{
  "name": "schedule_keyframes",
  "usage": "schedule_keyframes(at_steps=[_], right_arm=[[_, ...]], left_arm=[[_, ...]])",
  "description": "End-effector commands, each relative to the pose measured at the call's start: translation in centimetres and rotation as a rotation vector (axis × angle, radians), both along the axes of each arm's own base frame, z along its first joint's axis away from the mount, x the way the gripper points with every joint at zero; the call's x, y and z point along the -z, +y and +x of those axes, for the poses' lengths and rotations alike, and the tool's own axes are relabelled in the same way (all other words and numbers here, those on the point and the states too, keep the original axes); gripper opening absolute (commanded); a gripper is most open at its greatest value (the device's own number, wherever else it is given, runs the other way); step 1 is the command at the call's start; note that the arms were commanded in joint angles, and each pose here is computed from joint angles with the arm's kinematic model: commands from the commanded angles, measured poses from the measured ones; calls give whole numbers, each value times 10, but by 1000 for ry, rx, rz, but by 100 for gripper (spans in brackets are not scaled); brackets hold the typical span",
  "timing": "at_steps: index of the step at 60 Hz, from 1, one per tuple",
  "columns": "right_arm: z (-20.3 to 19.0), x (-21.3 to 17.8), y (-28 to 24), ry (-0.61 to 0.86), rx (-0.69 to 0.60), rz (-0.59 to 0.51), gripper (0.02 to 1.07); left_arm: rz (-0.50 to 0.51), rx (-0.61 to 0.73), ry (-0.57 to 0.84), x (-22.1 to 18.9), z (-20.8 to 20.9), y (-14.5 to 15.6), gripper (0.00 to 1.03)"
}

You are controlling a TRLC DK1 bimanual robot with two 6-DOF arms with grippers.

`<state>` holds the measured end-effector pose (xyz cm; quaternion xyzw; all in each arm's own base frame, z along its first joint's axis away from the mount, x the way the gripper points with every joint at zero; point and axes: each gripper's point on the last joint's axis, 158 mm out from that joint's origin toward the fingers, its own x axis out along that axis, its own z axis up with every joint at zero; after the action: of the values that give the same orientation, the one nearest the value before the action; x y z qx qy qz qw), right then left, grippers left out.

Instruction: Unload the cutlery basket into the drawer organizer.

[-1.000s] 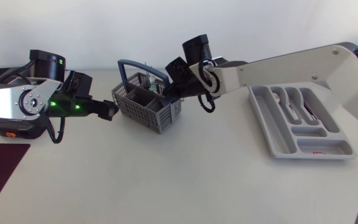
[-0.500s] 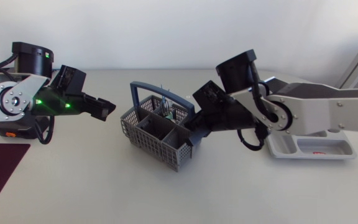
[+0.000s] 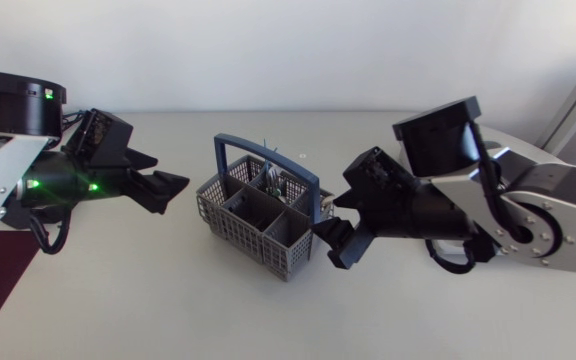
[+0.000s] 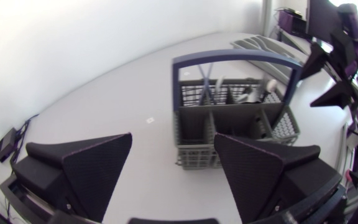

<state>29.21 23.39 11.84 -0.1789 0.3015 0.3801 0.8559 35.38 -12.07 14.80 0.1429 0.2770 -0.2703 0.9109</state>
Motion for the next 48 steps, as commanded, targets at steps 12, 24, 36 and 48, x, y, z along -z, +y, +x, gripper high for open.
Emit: schedule_keyframes(at_steps=[12, 24, 36, 48], right_arm=[[-13, 6, -36, -9, 38, -25, 89], [-16, 11, -50, -10, 61, -38, 89], [-12, 10, -56, -7, 78, -29, 89], [-8, 14, -62, -1, 92, -34, 89]], left_arm=[[59, 265, -14, 10, -48, -82, 81], [31, 308, -76, 2, -45, -113, 77], [-3, 304, -126, 2, -27, -127, 77], [-11, 321, -146, 12, -15, -143, 72]])
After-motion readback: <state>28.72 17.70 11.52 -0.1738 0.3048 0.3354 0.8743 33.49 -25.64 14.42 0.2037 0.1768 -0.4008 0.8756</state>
